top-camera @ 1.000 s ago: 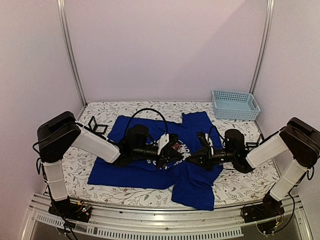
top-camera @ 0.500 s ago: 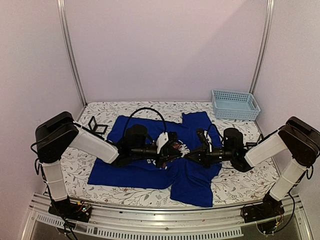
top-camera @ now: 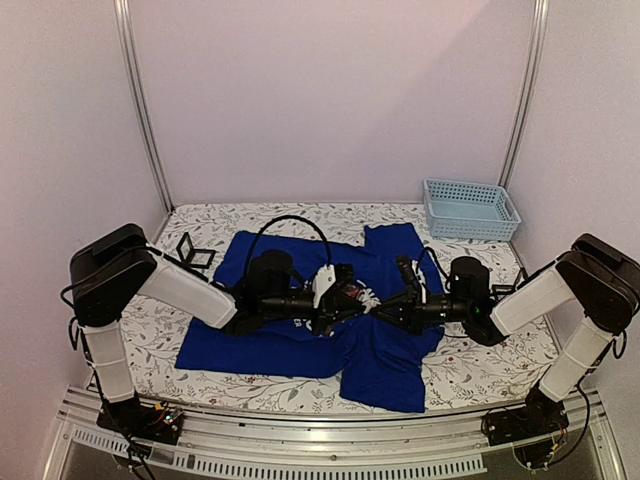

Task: Pin the brooch onto the clothing
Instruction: Pin the brooch onto the flattened clothing, then smooth out the clothing with brooches at the center of the board.

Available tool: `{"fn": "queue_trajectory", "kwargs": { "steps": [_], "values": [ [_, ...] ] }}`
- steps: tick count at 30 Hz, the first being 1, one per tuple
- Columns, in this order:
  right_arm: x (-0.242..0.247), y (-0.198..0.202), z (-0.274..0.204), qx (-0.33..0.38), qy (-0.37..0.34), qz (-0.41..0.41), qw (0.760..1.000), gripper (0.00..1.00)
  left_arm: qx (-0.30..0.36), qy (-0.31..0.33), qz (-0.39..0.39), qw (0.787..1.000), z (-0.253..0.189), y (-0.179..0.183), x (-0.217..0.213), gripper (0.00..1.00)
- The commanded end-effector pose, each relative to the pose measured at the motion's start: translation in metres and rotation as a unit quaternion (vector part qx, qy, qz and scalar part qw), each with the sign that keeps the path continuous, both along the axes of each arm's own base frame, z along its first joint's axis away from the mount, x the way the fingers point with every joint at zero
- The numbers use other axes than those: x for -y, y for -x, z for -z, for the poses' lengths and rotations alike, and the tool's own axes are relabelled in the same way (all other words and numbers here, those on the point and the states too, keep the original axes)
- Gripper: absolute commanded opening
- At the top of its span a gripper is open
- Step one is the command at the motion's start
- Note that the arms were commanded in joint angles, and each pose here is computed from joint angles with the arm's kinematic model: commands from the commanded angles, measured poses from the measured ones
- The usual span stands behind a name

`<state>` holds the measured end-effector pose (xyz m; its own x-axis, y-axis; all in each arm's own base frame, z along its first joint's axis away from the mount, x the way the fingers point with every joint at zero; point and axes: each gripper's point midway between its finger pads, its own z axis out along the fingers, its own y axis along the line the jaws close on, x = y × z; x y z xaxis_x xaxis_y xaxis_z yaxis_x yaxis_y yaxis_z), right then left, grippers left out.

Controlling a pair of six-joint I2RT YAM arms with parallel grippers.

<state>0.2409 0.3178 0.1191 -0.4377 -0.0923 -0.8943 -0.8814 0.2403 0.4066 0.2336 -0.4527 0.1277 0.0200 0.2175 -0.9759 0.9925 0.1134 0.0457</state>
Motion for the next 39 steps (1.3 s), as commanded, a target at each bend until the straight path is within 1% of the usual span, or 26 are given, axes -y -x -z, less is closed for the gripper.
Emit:
{"fn": "queue_trajectory", "kwargs": {
  "steps": [1, 3, 5, 8, 10, 12, 13, 16, 17, 18, 20, 22, 24, 27, 29, 31, 32, 34, 36, 37, 39],
  "values": [
    [0.017, -0.008, 0.008, -0.015, 0.015, 0.029, 0.999, 0.16, 0.026, 0.011, 0.006, 1.0, -0.01, 0.004, -0.004, 0.0],
    [0.018, -0.001, 0.007, -0.012, 0.018, 0.016, 1.0, 0.22, 0.027, 0.01, 0.004, 1.0, -0.008, 0.003, -0.005, 0.0],
    [0.019, 0.005, 0.007, -0.006, 0.025, 0.005, 1.0, 0.25, 0.025, 0.005, -0.002, 1.0, -0.004, 0.001, -0.006, 0.0],
    [0.022, 0.007, 0.002, 0.006, 0.03, 0.007, 0.999, 0.27, 0.026, -0.001, -0.006, 1.0, 0.0, 0.001, -0.007, 0.0],
    [0.025, 0.003, 0.001, 0.01, 0.039, 0.022, 0.999, 0.27, 0.039, -0.01, -0.011, 0.999, 0.005, 0.002, -0.005, 0.0],
    [0.032, -0.014, 0.003, 0.007, 0.062, 0.075, 0.995, 0.27, 0.067, -0.033, -0.028, 0.997, 0.013, 0.002, -0.002, 0.0],
    [0.039, -0.028, 0.007, 0.0, 0.081, 0.118, 0.99, 0.27, 0.084, -0.048, -0.035, 0.995, 0.018, 0.004, 0.001, 0.0],
    [0.07, -0.068, 0.024, -0.039, 0.139, 0.246, 0.958, 0.28, 0.143, -0.094, -0.047, 0.984, 0.036, 0.013, 0.004, 0.0],
    [0.081, -0.076, 0.031, -0.054, 0.156, 0.28, 0.946, 0.28, 0.158, -0.108, -0.047, 0.98, 0.041, 0.017, 0.005, 0.02],
    [0.09, -0.085, 0.036, -0.062, 0.175, 0.309, 0.933, 0.29, 0.171, -0.125, -0.049, 0.976, 0.046, 0.02, 0.005, 0.06],
    [0.106, -0.093, 0.048, -0.084, 0.21, 0.352, 0.908, 0.29, 0.19, -0.161, -0.036, 0.968, 0.056, 0.032, 0.008, 0.2],
    [0.114, -0.098, 0.059, -0.108, 0.226, 0.371, 0.894, 0.3, 0.193, -0.196, -0.005, 0.961, 0.067, 0.051, 0.012, 0.32],
    [0.119, -0.104, 0.066, -0.125, 0.242, 0.383, 0.883, 0.29, 0.182, -0.225, 0.017, 0.957, 0.076, 0.068, 0.014, 0.38],
    [0.127, -0.113, 0.084, -0.138, 0.28, 0.402, 0.861, 0.3, 0.144, -0.243, 0.02, 0.959, 0.075, 0.087, 0.013, 0.41],
    [0.13, -0.121, 0.095, -0.14, 0.309, 0.405, 0.849, 0.3, 0.122, -0.229, 0.016, 0.966, 0.058, 0.095, 0.01, 0.43],
    [0.136, -0.129, 0.107, -0.146, 0.348, 0.41, 0.83, 0.3, 0.098, -0.198, -0.007, 0.975, 0.032, 0.096, 0.003, 0.44],
    [0.139, -0.127, 0.122, -0.16, 0.374, 0.404, 0.819, 0.29, 0.086, -0.177, -0.022, 0.98, 0.017, 0.097, -0.006, 0.44],
    [0.143, -0.129, 0.137, -0.175, 0.404, 0.397, 0.806, 0.29, 0.061, -0.145, -0.059, 0.986, -0.003, 0.093, -0.02, 0.44],
    [0.144, -0.133, 0.147, -0.186, 0.421, 0.385, 0.8, 0.29, 0.017, -0.116, -0.119, 0.986, -0.016, 0.079, -0.043, 0.47],
    [0.144, -0.137, 0.147, -0.188, 0.425, 0.385, 0.797, 0.29, -0.015, -0.107, -0.158, 0.982, -0.016, 0.068, -0.058, 0.49],
    [0.145, -0.149, 0.144, -0.195, 0.439, 0.382, 0.79, 0.3, -0.081, -0.101, -0.24, 0.962, -0.005, 0.042, -0.093, 0.49]
  ]
}}
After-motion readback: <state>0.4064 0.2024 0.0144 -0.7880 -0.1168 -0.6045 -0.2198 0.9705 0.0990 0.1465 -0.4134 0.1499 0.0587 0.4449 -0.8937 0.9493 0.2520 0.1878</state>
